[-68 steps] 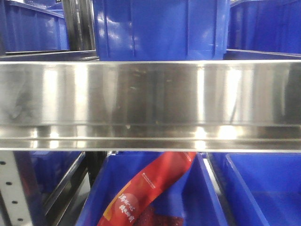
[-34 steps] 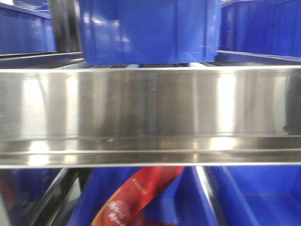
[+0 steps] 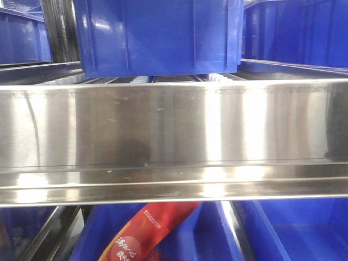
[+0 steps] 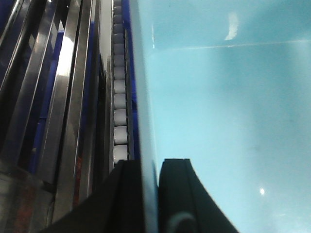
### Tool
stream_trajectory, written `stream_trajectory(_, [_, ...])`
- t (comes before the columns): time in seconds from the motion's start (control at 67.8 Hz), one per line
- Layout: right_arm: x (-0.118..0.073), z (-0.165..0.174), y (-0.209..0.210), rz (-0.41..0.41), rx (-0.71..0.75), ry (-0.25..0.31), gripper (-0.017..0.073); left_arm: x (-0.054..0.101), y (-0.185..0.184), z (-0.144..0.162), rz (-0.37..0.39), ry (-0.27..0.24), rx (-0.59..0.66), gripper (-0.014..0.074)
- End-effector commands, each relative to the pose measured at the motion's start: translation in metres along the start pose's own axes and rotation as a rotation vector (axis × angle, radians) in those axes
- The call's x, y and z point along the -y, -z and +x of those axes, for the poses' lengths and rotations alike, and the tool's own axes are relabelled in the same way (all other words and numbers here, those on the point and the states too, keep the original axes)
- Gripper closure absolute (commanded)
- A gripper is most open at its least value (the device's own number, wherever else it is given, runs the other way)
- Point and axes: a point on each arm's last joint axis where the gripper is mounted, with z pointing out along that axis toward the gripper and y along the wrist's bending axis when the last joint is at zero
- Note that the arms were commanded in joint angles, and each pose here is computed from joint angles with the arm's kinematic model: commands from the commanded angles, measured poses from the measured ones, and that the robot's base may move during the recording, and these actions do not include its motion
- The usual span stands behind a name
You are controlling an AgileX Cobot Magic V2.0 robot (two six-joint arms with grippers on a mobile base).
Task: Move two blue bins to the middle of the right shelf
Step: 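Raise the light blue bin above the shelf edge with both grippers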
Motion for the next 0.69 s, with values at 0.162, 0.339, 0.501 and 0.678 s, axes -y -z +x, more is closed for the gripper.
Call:
stream_trajectory(0.162, [-0.006, -0.0092, 0.0061, -0.078, 0.089, -0.006, 0.0721, 0.0052, 0.0123, -0.0085, 0.082, 0.015, 0.099, 0.0704])
stream_trajectory(0.339, [-0.006, -0.0092, 0.0061, -0.078, 0.089, -0.006, 0.0721, 0.0052, 0.0123, -0.0085, 0.082, 0.015, 0.099, 0.0704])
stream_trajectory(0.501, [-0.006, -0.0092, 0.0061, -0.078, 0.089, -0.006, 0.0721, 0.0052, 0.0123, -0.0085, 0.082, 0.015, 0.099, 0.0704])
stream_trajectory(0.678, [-0.006, -0.0092, 0.0061, -0.078, 0.089, -0.006, 0.0721, 0.0052, 0.0123, -0.0085, 0.082, 0.015, 0.099, 0.0704])
